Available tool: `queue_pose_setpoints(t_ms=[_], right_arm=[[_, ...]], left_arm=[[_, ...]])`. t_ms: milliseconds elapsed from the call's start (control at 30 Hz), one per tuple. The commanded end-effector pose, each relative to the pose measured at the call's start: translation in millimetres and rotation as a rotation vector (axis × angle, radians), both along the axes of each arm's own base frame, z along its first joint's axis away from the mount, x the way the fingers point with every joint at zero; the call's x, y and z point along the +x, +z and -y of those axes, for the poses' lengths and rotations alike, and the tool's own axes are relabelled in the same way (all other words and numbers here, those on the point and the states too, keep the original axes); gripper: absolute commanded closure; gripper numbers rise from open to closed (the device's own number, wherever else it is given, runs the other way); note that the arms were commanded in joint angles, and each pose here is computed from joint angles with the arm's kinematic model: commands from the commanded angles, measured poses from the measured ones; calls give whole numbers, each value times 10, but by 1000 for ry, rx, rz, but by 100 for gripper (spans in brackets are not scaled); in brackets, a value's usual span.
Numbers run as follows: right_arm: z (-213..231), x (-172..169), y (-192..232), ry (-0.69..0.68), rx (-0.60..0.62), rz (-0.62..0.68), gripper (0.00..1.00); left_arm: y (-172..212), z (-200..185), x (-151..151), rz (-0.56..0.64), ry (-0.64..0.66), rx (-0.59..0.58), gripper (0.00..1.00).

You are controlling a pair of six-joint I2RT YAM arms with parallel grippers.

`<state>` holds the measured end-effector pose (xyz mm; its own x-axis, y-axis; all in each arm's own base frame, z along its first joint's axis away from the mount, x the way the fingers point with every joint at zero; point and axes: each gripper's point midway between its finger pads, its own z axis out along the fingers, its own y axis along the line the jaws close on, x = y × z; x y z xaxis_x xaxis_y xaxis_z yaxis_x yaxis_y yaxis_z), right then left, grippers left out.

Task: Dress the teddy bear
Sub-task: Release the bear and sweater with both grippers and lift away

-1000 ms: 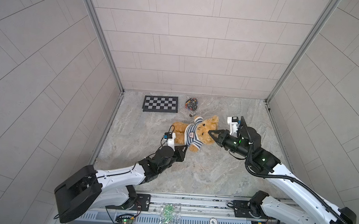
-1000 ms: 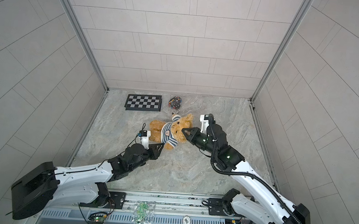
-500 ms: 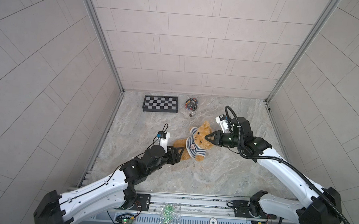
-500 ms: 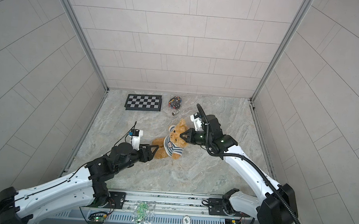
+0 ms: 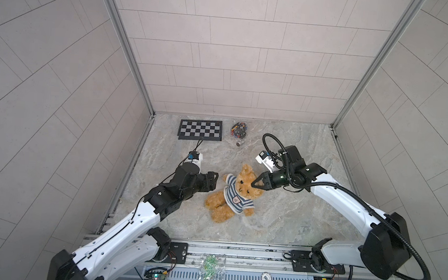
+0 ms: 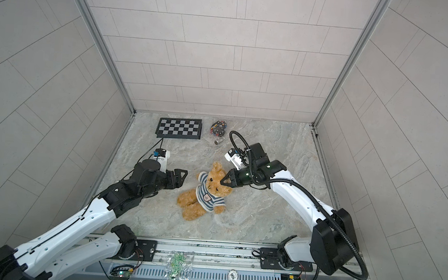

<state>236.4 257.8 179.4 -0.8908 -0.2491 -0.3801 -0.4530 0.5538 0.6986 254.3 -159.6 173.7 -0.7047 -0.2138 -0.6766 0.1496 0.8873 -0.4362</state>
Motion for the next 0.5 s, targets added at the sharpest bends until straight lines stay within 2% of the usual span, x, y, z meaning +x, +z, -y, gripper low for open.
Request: queue_pose_setpoints(t_ms=[0,233,467], right_arm=[[6,-2,-82,82,-41,43,99],[21,278,-240,71,-102,18,83],[108,652,-272,24,-118,37,66]], left_arm=[[-63,13,-2,-34,-21,19,20],[-162,3,46,-53,-10,20,11],[-311,-54,116,-91,11,41,13]])
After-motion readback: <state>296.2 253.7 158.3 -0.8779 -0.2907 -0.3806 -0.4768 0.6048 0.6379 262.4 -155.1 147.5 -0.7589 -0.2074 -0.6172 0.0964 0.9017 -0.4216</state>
